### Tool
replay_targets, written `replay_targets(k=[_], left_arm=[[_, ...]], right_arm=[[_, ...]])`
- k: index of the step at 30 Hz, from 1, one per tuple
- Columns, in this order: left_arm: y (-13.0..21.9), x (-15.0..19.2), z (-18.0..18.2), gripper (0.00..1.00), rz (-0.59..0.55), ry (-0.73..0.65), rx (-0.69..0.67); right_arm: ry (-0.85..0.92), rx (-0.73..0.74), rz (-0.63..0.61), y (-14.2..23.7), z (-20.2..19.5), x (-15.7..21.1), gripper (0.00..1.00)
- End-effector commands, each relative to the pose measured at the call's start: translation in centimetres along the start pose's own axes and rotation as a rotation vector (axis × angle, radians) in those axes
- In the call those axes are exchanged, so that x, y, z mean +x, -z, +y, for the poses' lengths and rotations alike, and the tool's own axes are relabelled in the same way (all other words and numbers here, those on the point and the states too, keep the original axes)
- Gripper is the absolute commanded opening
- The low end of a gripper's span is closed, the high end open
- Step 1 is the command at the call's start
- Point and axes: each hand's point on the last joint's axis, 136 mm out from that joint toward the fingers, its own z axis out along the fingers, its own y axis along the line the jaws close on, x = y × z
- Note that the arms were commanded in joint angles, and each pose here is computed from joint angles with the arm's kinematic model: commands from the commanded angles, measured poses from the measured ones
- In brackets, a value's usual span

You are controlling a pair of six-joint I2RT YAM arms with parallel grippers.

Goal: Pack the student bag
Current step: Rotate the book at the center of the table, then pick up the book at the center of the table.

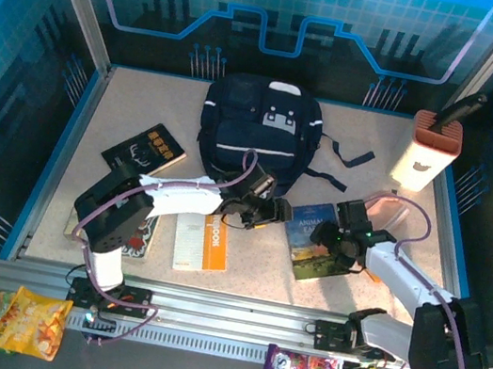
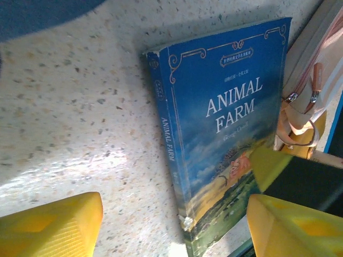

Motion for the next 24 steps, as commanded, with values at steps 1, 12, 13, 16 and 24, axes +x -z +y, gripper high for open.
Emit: replay_targets(k=[1, 12, 13, 16, 24], left_arm=[[-0.4, 0.0, -0.8, 0.71, -0.003, 0.023, 0.022], [-1.2, 0.5, 0.5, 0.60, 0.023, 0.050, -0.017], [-1.2, 0.6, 0.4, 0.58, 0.027, 0.046, -0.014], [-1.8, 0.8, 0.1, 0.53, 0.050, 0.042, -0.007], [-3.2, 1.1, -0.2, 0.49, 0.090, 0.051, -0.008]], right_arm=[[-0.074, -0.003, 0.079, -0.3, -0.7, 3.1, 0.76], [0.005, -0.141, -0.018, 2.6, 2.6, 0.2, 0.67], [0.011, -0.140, -0.013, 2.6, 2.5, -0.1, 0.64], [0.010, -0.165, 0.016, 1.9, 2.4, -0.9, 0.56], [0.027, -0.207, 0.079, -0.1, 3.1, -2.1, 0.55]])
